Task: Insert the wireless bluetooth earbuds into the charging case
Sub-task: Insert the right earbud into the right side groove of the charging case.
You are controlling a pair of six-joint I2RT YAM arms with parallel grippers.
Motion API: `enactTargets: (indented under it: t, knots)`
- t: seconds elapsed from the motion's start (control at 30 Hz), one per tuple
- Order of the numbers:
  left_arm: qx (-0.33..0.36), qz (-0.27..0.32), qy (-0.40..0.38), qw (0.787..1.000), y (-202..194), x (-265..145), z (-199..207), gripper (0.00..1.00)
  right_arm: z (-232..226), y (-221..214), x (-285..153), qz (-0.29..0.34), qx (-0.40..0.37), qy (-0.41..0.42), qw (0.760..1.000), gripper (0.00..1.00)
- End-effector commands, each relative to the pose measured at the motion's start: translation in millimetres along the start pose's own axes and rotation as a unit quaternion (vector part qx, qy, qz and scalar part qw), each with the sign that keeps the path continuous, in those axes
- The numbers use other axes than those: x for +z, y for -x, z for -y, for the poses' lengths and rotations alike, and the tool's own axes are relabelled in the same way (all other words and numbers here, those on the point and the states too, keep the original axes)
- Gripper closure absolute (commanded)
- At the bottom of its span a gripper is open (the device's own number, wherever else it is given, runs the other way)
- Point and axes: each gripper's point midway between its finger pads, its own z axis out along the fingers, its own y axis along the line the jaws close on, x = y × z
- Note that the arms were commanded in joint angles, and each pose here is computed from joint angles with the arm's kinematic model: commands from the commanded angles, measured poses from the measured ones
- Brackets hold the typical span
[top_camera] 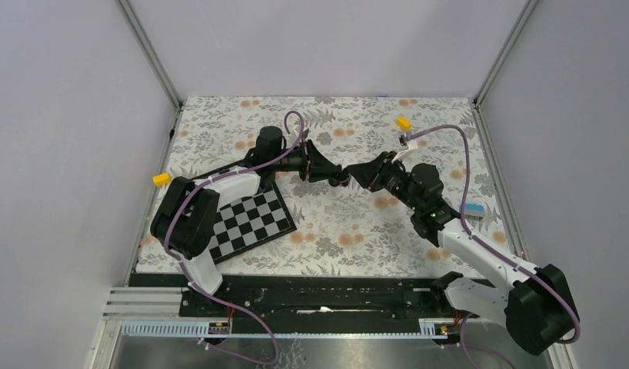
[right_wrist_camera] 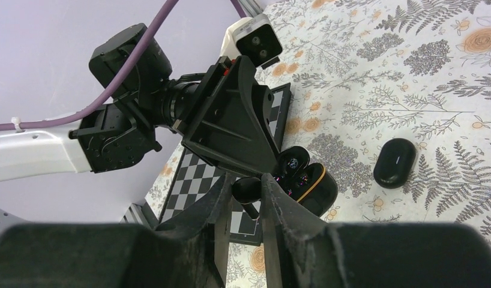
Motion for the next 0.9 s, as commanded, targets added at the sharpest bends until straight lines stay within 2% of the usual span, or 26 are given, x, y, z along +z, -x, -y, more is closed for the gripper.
enactTargets:
  t: [0.0,0.87]
  knots:
    - [0.033,0.004,-0.029,0.999,-3,-3,24,1.0,-10,11,8,0.026,-0.007,0.018,0.999,0.72]
    - [0.028,-0.005,-0.045,0.999,-9,-5,26,1.0,6,-16,15,-0.004,-0.003,0.0,1.0,0.74]
